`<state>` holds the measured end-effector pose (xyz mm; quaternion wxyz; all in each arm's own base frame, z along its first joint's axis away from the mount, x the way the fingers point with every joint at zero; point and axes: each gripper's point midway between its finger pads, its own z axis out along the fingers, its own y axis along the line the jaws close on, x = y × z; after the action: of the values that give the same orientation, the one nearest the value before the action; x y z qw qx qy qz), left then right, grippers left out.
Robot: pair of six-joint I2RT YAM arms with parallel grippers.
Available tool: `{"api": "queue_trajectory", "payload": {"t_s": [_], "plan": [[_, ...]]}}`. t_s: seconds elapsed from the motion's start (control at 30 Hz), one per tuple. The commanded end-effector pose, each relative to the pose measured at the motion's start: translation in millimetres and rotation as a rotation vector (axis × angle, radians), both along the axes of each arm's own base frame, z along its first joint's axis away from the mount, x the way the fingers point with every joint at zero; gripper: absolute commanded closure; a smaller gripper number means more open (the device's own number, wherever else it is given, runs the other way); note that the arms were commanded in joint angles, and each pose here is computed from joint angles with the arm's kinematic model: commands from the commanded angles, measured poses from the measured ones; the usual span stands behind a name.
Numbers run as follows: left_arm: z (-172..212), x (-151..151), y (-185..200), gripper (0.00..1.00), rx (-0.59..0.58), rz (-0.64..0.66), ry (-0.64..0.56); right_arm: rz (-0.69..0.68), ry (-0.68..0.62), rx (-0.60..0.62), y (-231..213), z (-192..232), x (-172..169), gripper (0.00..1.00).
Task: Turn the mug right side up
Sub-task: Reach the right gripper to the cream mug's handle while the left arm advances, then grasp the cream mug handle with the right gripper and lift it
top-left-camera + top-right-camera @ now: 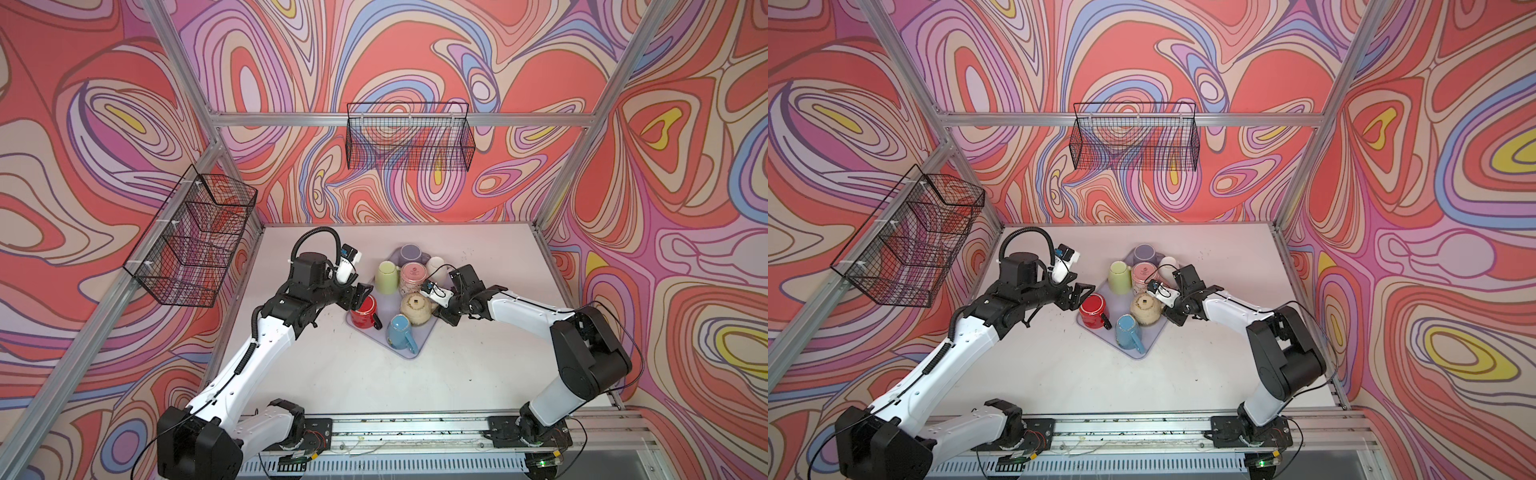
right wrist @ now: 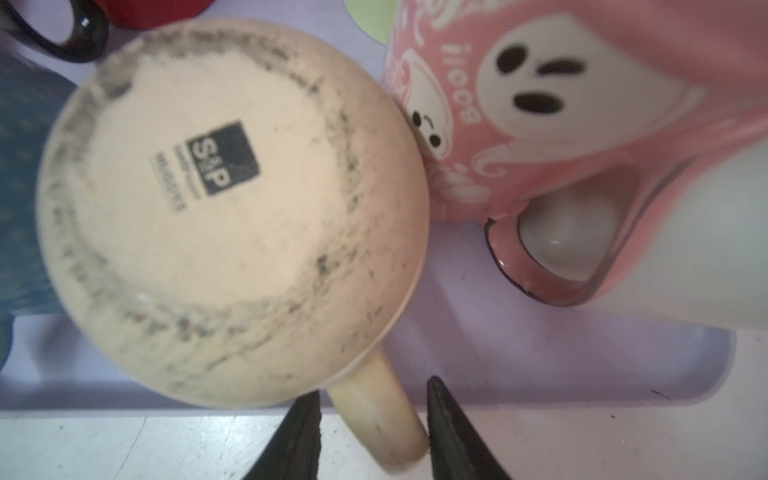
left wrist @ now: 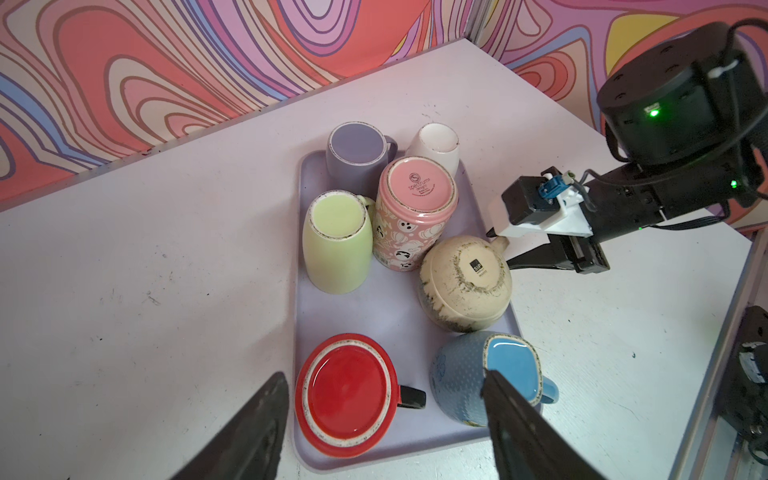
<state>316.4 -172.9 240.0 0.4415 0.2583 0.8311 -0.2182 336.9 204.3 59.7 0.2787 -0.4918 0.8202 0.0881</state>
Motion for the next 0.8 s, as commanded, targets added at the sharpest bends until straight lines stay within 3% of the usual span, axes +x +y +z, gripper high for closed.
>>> {"api": "queue_trajectory", "payload": {"t_s": [0.0,0.2,0.3,0.77], "plan": [[0,-3,0,0.24,0.007,-0.011,-0.012,0.011,0.009,0.008,6,-6,-4,0.65],[-3,-2,0,0.24,0.014,-0.009,-0.003,0.02,0.022,-0.001,7,-8,-10,0.77],[-5,-1,0,0.24,0.015,-0.009,0.0,0.029,0.027,0.0,7,-4,-13,0.88],[-8,0,0,0.24,0.024,-0.006,0.009,0.02,-0.075,0.027,-2,57,-23,0.94]]}}
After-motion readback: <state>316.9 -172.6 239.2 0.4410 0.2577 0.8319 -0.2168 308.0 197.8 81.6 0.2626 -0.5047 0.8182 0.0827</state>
